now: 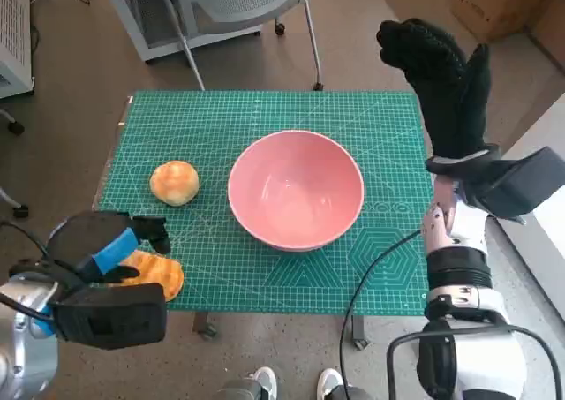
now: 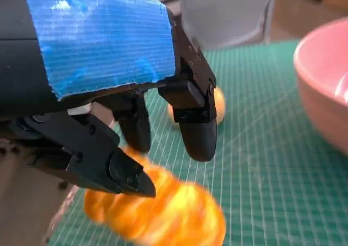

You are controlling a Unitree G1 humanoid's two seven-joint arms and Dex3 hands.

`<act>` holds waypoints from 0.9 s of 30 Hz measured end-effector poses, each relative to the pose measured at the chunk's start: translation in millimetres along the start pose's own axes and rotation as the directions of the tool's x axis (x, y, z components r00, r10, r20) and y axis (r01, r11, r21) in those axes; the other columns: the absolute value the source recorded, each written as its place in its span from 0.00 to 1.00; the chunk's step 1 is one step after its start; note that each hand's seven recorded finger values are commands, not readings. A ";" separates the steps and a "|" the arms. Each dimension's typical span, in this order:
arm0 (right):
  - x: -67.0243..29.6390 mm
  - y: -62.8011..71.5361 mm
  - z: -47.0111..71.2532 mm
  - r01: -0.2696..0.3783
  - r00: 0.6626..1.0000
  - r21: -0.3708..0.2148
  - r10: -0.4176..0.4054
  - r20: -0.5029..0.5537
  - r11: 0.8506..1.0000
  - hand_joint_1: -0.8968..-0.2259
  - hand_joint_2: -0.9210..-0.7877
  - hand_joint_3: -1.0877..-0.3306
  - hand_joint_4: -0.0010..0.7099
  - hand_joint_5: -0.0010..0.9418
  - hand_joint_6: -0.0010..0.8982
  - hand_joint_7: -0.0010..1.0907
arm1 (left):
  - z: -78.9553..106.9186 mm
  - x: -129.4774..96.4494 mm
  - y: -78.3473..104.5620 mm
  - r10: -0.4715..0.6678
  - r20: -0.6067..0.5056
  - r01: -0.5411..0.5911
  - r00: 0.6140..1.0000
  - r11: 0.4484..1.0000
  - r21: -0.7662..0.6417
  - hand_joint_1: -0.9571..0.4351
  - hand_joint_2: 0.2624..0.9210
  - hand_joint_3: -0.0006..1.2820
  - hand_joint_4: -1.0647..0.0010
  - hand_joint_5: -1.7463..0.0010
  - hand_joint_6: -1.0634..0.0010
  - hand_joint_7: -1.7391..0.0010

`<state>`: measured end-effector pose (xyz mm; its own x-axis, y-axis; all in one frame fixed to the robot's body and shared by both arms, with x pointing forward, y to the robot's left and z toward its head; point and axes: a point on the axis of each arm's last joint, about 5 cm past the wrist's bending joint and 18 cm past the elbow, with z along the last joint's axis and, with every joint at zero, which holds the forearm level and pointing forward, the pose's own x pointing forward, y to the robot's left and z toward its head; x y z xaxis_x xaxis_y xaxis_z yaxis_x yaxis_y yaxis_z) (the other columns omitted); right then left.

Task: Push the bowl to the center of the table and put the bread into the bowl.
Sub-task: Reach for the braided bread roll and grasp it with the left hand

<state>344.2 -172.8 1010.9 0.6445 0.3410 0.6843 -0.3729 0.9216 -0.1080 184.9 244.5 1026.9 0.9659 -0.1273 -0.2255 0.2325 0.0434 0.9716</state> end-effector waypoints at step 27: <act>-7.0 -5.4 0.3 0.020 1.000 -0.030 -0.021 -0.007 0.999 0.24 0.00 0.53 0.30 0.00 0.40 0.00 | 4.3 -5.7 35.5 0.206 0.053 -0.205 0.977 0.978 -0.025 0.69 0.94 0.00 0.20 0.39 0.26 0.48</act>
<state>341.5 -180.2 1006.9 0.6570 0.3234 0.6810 -0.3396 0.9334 -0.1156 187.1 242.5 1062.9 0.9856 -0.1680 -0.0164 0.0324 0.0931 0.9951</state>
